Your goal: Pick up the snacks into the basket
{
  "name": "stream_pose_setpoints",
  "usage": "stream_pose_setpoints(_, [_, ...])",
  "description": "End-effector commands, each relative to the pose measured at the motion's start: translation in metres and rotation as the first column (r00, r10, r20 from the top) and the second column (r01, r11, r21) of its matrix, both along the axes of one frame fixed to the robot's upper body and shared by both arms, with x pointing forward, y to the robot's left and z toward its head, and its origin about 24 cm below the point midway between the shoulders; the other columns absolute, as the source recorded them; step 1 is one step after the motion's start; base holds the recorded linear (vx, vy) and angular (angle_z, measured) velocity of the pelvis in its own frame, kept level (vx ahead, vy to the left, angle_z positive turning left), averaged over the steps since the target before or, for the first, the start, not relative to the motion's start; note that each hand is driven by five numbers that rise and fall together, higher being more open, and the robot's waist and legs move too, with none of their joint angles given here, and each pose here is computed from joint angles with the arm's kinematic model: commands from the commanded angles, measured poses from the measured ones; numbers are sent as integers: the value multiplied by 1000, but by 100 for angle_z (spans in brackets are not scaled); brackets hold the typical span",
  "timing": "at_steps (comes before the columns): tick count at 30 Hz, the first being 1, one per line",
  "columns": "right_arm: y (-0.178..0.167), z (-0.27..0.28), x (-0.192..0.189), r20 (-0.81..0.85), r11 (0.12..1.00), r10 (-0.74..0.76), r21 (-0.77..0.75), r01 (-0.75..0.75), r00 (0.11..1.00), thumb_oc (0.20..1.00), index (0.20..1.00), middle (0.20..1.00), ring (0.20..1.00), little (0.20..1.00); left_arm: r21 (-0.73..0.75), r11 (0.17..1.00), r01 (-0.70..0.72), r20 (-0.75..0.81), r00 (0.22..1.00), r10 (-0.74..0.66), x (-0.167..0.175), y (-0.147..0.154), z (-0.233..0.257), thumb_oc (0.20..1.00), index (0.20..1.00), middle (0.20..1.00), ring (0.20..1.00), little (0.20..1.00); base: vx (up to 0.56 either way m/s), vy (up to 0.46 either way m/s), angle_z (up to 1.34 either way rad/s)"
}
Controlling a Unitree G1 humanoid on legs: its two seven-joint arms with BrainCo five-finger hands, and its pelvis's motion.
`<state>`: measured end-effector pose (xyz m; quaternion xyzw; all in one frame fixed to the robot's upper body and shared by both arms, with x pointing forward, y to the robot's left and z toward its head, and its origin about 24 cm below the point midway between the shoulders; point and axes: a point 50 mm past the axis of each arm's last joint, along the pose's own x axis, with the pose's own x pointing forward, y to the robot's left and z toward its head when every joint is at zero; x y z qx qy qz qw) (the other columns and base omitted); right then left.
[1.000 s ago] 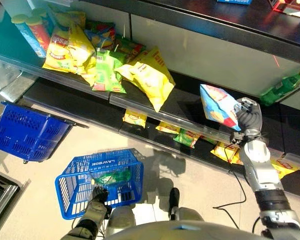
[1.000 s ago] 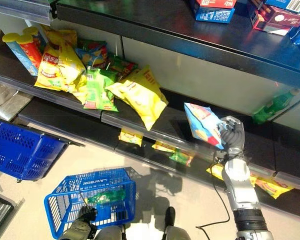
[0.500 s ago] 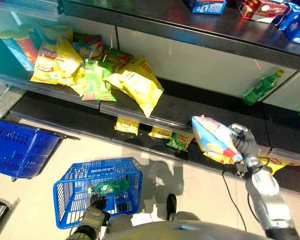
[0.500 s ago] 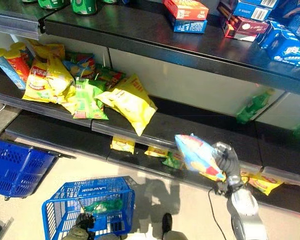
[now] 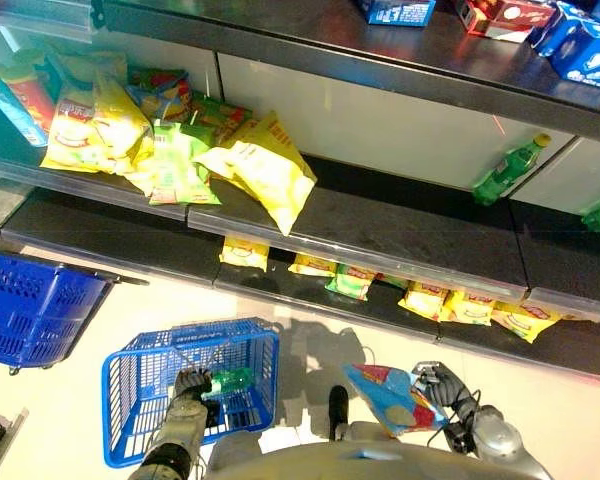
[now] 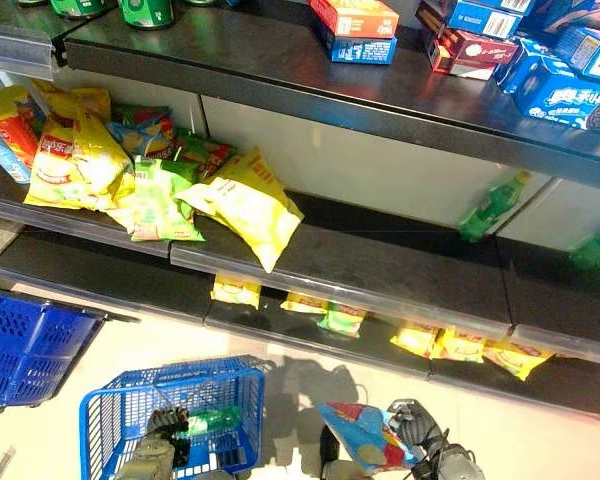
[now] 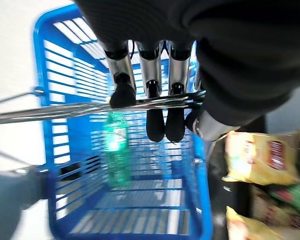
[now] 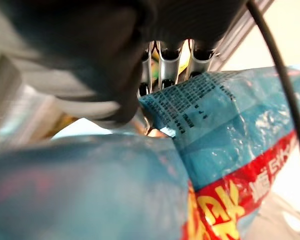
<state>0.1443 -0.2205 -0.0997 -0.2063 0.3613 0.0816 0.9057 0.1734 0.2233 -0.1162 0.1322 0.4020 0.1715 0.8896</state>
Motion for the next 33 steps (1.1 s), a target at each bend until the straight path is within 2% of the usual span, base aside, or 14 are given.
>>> stream_pose_setpoints(1, [10,18,41,132,991,94,-104,-81,987,200,200,200,200,200,2,996,92,317,944,-88,69,-13,51,200,200,200,200,200,-94,-19,-2])
stream_pose_setpoints(2, [18,14,53,117,977,147,-171,-126,982,200,200,200,200,200,-13,987,161,377,915,-144,82,-29,62,200,200,200,200,200,-101,-16,0])
stream_pose_setpoints(6, [45,18,85,135,957,236,-206,-206,962,200,200,200,200,200,-22,951,309,479,838,-261,105,-66,87,200,200,200,200,200,-101,-9,1])
stream_pose_setpoints(9, [59,24,100,163,950,266,-213,-229,950,200,200,200,200,200,-6,932,363,506,805,-310,114,-81,96,200,200,200,200,200,-75,-4,3])
stream_pose_setpoints(11, [80,38,120,226,942,306,-212,-260,925,200,200,200,200,200,15,899,438,550,747,-374,125,-106,112,200,200,200,200,200,-72,-12,6])
stream_pose_setpoints(16, [113,57,145,299,928,359,-215,-304,884,200,200,200,200,200,9,850,528,596,679,-428,133,-144,127,200,200,200,200,200,-53,-22,9])
stream_pose_setpoints(21, [133,67,157,333,931,357,-199,-305,873,200,200,200,200,200,17,813,582,636,621,-459,137,-170,142,200,200,200,200,200,-14,-10,-1])
stream_pose_setpoints(25, [142,79,172,366,945,320,-185,-269,874,200,200,200,200,200,18,757,653,697,535,-478,135,-197,161,200,200,200,200,200,-43,-33,9])
stream_pose_setpoints(30, [145,88,182,391,958,279,-173,-228,877,200,200,200,200,200,13,714,700,734,478,-483,130,-211,174,200,200,200,200,200,-47,-14,8])
stream_pose_setpoints(33, [124,108,208,413,944,253,-302,-130,875,200,200,200,200,200,18,635,772,817,355,-455,119,-229,203,200,200,200,200,200,-71,12,8])
